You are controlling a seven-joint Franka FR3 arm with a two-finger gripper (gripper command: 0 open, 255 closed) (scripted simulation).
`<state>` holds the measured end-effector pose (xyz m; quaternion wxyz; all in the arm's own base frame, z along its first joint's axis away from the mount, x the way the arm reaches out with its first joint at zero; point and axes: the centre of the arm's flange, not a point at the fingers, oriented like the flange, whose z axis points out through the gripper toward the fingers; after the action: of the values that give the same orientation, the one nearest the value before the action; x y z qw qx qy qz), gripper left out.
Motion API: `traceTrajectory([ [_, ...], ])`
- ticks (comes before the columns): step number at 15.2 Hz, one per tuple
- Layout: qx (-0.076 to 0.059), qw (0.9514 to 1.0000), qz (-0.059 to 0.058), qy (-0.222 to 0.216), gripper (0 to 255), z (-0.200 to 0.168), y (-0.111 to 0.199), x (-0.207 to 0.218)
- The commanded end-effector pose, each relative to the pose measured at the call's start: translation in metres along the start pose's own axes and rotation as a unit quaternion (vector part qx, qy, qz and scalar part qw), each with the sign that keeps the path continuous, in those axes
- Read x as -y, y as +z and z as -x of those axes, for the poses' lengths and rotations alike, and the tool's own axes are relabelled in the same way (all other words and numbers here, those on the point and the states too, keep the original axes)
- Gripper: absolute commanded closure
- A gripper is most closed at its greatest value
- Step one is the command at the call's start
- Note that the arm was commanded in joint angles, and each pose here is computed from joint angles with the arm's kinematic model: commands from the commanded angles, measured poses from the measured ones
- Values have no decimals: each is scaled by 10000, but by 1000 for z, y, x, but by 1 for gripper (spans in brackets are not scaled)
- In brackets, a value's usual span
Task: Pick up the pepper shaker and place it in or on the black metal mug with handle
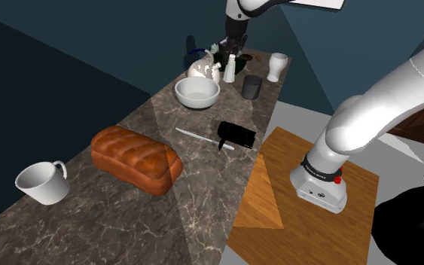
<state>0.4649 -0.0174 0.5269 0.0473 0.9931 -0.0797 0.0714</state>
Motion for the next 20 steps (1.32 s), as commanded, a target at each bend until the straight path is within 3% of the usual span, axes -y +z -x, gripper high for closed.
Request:
traceTrajectory([
  [1,1,10000,0,0,255,-2,-6,-14],
  [17,1,10000,0,0,255,-25,-21,-223],
  [20,1,10000,0,0,255,-24,-11,-228],
])
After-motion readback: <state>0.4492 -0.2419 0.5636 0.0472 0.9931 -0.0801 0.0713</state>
